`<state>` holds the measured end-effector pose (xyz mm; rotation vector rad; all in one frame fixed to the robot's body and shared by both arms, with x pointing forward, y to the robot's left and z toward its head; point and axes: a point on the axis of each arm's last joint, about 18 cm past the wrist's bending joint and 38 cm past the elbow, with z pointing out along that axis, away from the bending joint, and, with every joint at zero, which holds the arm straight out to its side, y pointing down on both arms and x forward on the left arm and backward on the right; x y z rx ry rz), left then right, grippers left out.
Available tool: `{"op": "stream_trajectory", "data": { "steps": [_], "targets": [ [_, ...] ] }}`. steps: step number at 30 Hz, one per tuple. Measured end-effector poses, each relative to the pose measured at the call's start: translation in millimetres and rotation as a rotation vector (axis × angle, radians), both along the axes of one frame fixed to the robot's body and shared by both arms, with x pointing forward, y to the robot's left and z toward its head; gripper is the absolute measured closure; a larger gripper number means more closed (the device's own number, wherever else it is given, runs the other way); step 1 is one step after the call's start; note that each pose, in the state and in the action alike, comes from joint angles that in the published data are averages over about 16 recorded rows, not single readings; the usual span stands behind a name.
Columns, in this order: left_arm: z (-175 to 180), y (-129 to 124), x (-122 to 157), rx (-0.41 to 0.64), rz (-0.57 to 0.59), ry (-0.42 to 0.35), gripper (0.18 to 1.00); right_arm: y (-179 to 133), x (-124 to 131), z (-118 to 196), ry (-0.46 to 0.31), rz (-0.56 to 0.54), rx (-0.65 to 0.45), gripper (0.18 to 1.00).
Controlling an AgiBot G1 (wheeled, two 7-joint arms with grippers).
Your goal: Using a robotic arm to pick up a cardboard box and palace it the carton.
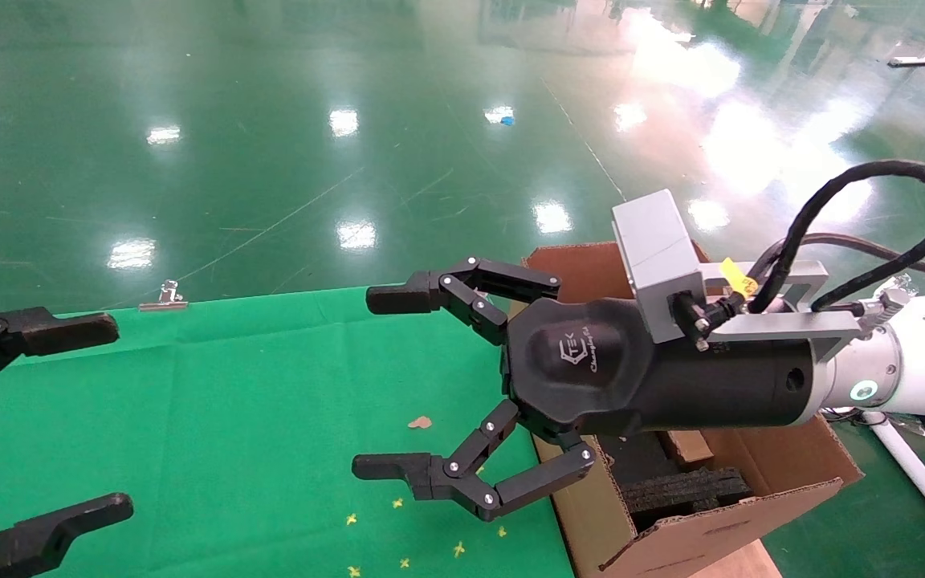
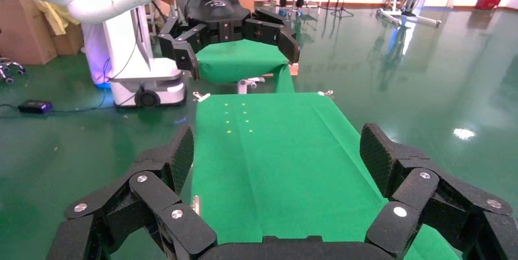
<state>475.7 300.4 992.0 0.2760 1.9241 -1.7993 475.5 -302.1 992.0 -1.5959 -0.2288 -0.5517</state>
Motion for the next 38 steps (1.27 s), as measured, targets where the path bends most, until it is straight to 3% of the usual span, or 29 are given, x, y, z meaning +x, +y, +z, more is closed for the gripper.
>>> {"op": "stream_trajectory", "data": {
  "steps": [38],
  "targets": [
    [0.0,0.0,0.0,0.000,0.000,0.000,0.184,0.0,0.0,0.1,0.000,0.000,0.000,0.178]
  ]
}}
